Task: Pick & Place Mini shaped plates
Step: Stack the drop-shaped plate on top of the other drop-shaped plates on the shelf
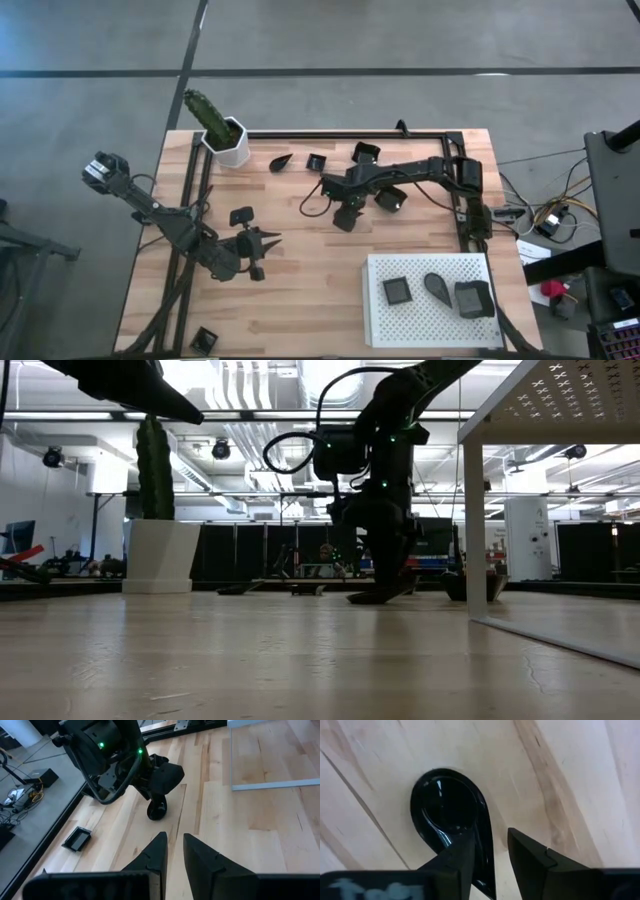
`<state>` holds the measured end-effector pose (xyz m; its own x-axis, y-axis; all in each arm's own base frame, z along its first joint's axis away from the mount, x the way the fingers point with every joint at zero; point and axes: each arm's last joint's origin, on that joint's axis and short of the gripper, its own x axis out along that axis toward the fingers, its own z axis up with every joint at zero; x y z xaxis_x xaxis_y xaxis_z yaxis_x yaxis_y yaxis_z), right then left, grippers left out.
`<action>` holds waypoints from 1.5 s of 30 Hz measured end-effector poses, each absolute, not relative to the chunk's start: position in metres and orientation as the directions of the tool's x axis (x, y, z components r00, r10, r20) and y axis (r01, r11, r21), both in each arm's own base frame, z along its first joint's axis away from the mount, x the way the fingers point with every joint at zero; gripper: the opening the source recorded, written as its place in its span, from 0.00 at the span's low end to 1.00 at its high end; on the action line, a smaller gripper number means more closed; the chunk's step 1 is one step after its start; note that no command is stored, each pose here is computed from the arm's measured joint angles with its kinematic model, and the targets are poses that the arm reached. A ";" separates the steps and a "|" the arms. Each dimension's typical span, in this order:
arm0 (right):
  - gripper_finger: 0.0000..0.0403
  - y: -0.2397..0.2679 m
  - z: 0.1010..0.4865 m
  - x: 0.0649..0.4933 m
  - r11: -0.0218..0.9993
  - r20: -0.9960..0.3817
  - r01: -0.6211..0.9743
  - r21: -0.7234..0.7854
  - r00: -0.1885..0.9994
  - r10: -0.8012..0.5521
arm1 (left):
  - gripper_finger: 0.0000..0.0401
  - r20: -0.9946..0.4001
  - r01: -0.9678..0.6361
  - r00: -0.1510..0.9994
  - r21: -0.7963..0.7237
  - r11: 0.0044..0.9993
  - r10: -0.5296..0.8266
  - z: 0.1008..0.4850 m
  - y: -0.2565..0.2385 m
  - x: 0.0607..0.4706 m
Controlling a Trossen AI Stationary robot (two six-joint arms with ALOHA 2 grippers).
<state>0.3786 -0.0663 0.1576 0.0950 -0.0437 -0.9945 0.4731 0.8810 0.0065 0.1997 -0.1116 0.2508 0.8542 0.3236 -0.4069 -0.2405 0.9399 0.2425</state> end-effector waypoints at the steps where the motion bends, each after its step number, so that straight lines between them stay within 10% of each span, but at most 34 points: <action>1: 0.27 -0.066 0.157 0.378 0.881 -0.995 0.473 0.006 0.093 -0.043 | 0.14 -0.407 -0.241 0.854 0.242 0.940 0.324 0.251 -0.112 0.200; 25: 0.02 -0.059 0.158 0.372 0.879 -0.996 0.474 0.054 0.093 0.011 | 0.14 -0.407 -0.239 0.854 0.245 0.940 0.324 0.251 -0.112 0.200; 45: 0.02 -0.001 0.312 0.299 0.677 -0.909 0.663 0.321 0.417 0.023 | 0.14 -0.402 -0.238 0.857 0.246 0.940 0.322 0.251 -0.112 0.200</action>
